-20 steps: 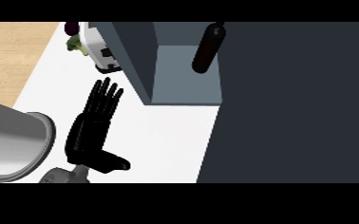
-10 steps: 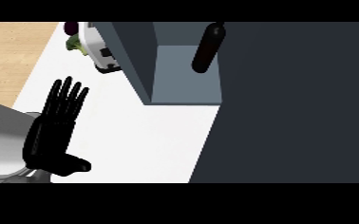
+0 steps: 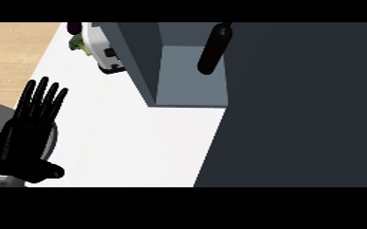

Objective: Pick up the wine, place it into the cabinet and close the cabinet

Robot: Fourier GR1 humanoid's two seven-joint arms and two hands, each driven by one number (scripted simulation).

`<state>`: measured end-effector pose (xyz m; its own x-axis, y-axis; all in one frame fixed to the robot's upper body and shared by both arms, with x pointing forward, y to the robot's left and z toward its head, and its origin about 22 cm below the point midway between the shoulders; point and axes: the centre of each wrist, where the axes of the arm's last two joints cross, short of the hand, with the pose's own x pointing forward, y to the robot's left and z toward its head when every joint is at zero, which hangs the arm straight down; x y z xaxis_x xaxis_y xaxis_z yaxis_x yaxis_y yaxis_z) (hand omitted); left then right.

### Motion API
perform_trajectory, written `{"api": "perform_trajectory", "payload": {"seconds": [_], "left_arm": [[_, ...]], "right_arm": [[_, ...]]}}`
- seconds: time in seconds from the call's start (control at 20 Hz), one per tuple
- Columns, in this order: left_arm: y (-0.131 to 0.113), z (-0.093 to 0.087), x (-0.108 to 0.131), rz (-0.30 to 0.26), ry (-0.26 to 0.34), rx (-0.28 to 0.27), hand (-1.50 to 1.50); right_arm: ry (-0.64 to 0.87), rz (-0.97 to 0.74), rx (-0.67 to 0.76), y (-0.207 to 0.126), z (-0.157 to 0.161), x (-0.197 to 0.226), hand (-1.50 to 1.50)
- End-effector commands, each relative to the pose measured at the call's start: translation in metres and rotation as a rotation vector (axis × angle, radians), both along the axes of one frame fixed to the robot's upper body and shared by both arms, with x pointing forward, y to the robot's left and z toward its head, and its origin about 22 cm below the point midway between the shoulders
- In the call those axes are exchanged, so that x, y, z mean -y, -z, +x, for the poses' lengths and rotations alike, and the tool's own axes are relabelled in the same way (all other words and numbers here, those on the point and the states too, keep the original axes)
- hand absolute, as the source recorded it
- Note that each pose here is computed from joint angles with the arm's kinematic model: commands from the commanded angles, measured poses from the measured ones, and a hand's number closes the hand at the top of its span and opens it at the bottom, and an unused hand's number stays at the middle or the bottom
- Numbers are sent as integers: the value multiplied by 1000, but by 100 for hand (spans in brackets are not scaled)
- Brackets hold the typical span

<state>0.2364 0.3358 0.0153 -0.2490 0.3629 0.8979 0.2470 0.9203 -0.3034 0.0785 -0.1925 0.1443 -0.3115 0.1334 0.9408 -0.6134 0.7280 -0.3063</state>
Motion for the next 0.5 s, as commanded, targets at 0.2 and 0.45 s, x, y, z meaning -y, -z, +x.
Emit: {"api": "perform_trajectory", "payload": {"seconds": [0.2, 0.45], "left_arm": [[-8, 5, -15, 15, 31, 5, -150], [-18, 7, -25, 1, 34, 23, -150]], "right_arm": [[-112, 215, -3, -32, -7, -22, 150], [-108, 220, 2, -34, 2, -26, 150]]}}
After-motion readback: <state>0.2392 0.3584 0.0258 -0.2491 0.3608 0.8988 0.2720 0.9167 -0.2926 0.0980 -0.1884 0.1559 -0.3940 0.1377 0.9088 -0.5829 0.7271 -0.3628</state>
